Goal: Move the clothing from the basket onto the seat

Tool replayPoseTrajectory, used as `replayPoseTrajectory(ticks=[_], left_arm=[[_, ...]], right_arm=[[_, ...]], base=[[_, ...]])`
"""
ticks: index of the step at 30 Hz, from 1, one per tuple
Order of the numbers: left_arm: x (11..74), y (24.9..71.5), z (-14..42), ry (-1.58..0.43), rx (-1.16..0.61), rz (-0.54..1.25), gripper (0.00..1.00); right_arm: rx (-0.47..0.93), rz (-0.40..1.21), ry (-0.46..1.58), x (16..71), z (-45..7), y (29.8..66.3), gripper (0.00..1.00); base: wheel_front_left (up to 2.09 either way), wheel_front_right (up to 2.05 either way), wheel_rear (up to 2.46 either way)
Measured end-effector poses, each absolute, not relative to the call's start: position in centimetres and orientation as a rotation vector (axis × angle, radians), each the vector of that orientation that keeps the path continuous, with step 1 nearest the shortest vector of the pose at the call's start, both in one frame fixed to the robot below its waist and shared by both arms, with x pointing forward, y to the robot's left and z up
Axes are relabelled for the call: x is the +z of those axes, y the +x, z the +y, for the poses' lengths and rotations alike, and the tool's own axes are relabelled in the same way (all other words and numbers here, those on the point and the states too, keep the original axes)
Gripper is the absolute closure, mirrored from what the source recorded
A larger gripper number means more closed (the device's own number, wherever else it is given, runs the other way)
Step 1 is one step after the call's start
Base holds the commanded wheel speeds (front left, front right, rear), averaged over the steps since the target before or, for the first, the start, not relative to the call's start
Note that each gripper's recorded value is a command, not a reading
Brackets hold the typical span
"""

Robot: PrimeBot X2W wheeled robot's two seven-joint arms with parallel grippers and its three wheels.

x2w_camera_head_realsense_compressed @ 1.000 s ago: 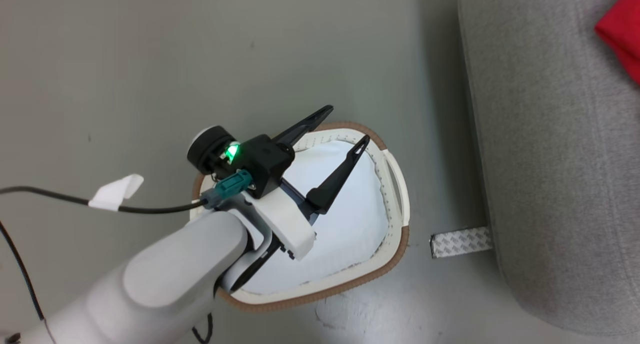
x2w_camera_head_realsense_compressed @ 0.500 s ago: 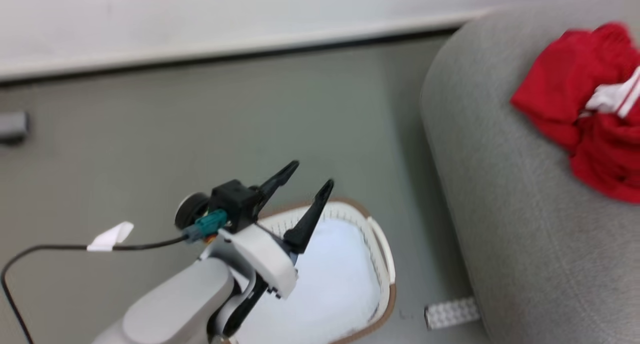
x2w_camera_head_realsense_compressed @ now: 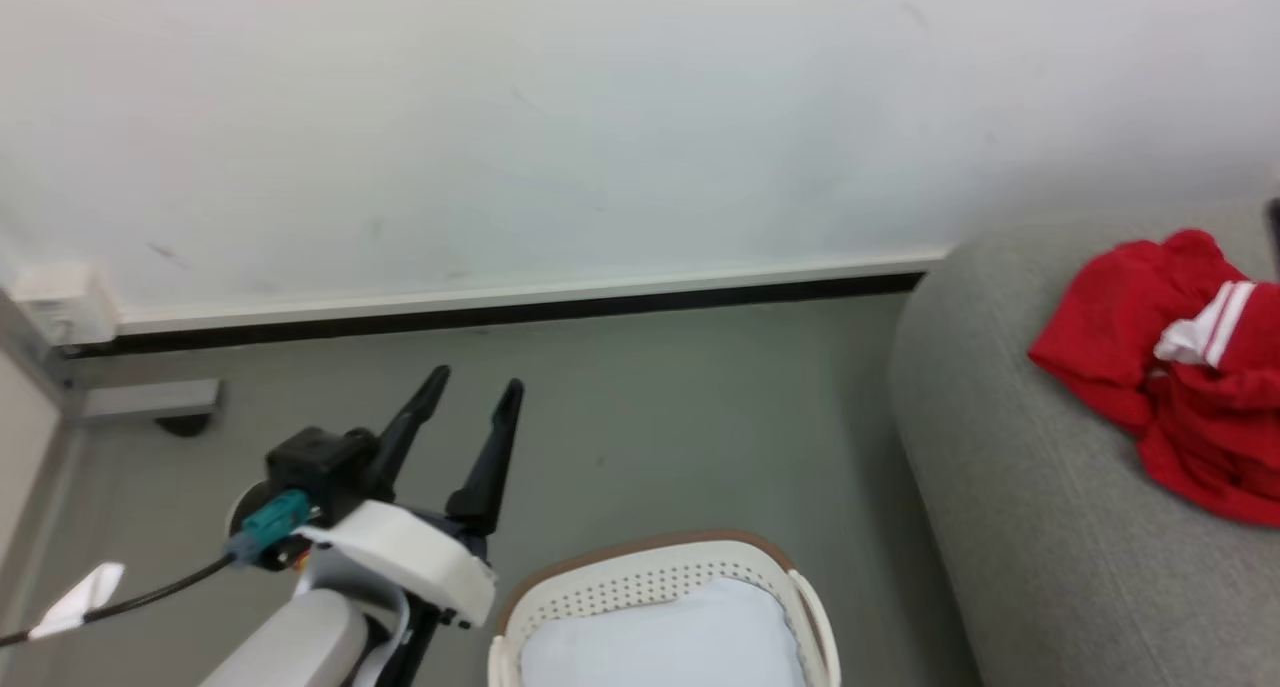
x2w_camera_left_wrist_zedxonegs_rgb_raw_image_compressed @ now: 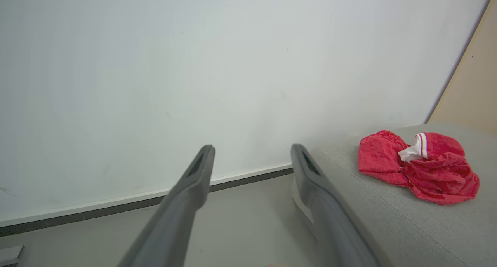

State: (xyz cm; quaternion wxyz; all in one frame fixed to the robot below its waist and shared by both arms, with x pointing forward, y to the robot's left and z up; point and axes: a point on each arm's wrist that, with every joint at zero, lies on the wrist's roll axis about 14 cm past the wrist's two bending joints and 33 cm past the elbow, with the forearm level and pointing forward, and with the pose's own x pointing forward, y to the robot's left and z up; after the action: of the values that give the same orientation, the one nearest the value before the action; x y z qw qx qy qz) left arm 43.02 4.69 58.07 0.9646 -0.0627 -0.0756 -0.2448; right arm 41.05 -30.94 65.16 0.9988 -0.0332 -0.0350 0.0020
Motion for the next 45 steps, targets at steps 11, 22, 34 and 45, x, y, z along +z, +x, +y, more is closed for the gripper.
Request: replayPoseTrajectory(ticks=[11, 22, 34, 45], left_arm=[[58.5, 39.7, 15.6, -0.209, -0.168, -0.229, 0.00], [52.6, 37.6, 17.2, -0.217, -0.095, -0.117, 0.00], [50.4, 36.5, 18.1, -0.202, -0.044, -0.078, 0.00], [50.3, 36.5, 18.5, -0.181, -0.035, -0.079, 0.00]], right_arm=[[0.165, -0.190, 0.110, 61.6, -22.1, 40.3, 0.00], [0.158, -0.125, 0.249, 53.1, -17.6, 37.4, 0.00], [0.177, -0.103, 0.270, 51.9, -14.3, 36.4, 0.00], [0.198, -0.093, 0.268, 51.6, -13.6, 36.6, 0.00]], base=[[0.00, 0.00, 0.00], [0.00, 0.00, 0.00], [0.00, 0.00, 0.00], [0.00, 0.00, 0.00]])
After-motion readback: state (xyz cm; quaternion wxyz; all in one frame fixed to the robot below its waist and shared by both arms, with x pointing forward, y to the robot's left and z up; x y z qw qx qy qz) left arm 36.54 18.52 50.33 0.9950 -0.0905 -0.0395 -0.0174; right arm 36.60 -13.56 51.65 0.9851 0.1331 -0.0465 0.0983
